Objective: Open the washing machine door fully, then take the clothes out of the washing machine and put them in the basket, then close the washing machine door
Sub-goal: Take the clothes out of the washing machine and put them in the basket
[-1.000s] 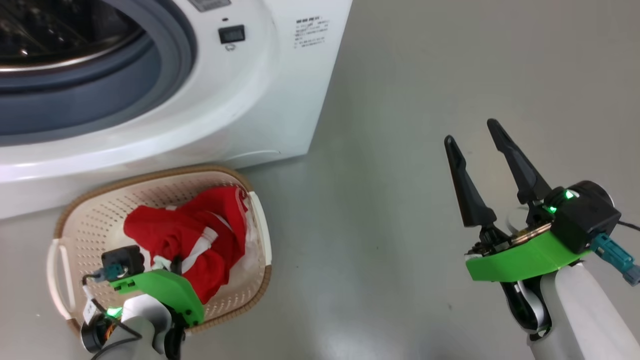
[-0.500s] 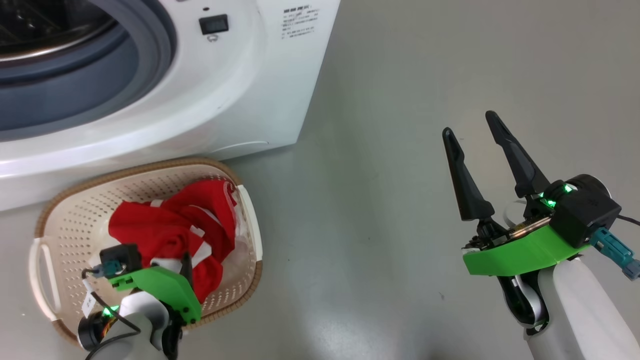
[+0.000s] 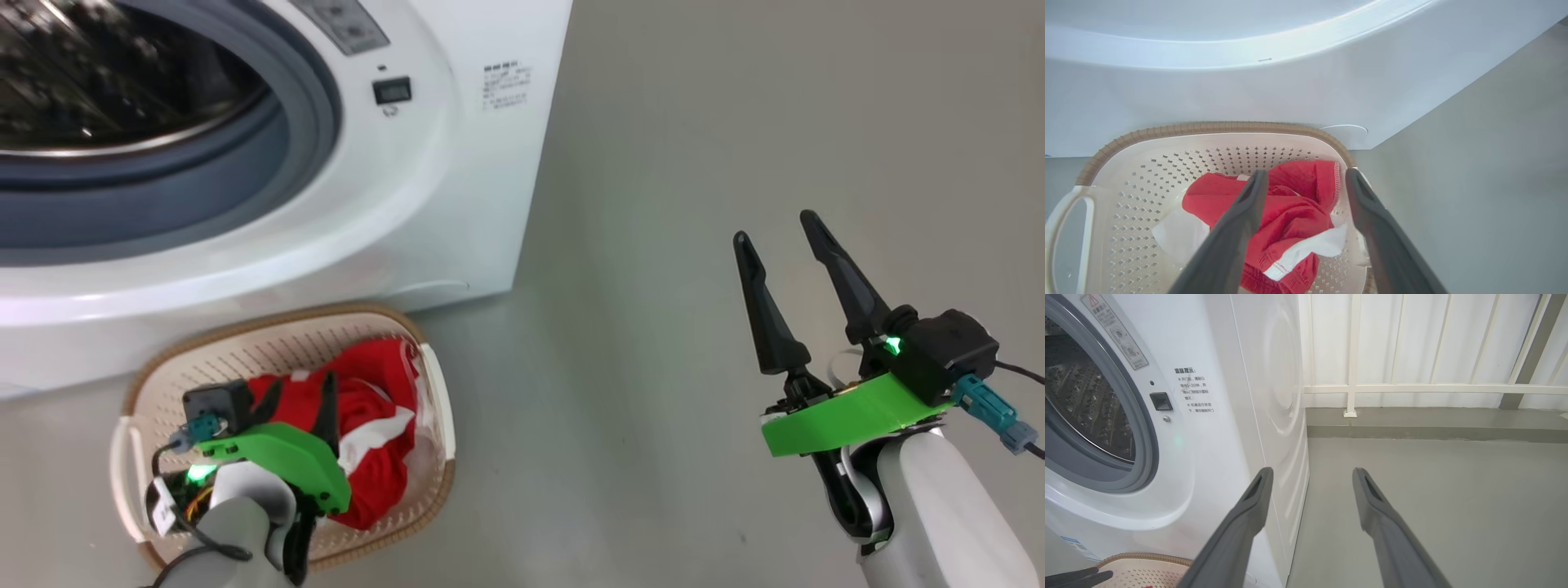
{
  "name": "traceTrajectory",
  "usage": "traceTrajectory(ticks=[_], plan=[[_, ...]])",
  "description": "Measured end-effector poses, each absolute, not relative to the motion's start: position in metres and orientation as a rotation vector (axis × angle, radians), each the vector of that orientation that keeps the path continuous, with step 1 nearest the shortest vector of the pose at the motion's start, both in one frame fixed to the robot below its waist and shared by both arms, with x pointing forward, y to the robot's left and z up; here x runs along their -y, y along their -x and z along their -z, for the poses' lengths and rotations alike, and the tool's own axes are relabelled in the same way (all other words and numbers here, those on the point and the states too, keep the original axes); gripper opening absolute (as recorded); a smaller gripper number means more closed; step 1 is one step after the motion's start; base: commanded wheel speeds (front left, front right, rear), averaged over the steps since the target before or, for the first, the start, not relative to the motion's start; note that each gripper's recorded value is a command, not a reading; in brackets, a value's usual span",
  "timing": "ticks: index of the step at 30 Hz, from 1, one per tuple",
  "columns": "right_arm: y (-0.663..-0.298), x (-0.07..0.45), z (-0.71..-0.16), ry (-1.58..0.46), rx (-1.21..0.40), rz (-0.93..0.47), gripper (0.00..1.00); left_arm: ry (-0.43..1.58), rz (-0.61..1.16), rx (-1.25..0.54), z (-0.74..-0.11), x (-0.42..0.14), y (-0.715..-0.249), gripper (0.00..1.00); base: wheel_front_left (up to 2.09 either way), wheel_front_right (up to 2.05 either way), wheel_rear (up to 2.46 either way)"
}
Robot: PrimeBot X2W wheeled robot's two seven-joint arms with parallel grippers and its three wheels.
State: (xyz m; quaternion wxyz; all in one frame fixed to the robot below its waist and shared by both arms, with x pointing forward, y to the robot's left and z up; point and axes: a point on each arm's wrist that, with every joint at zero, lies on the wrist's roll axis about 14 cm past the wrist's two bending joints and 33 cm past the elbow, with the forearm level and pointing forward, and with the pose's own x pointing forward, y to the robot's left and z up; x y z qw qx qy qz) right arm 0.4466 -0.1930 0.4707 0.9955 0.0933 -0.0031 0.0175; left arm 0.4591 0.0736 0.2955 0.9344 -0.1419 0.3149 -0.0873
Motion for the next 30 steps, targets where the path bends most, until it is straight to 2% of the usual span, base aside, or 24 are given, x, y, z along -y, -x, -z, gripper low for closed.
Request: traceTrajectory(ticks=[14, 30], plan=[[-0.419, 0.196, -0.504, -0.188, 0.081, -0.014, 1.00, 0.287, 0.131, -0.298, -0.393, -0.106, -0.453, 1.00, 0.00, 0.00, 0.00], [-0.377, 0.199, -0.524, -0.172, 0.131, 0.002, 1.00, 0.303, 0.114, -0.009, -0.485, -0.133, -0.413, 1.00, 0.00, 0.00, 0.00]])
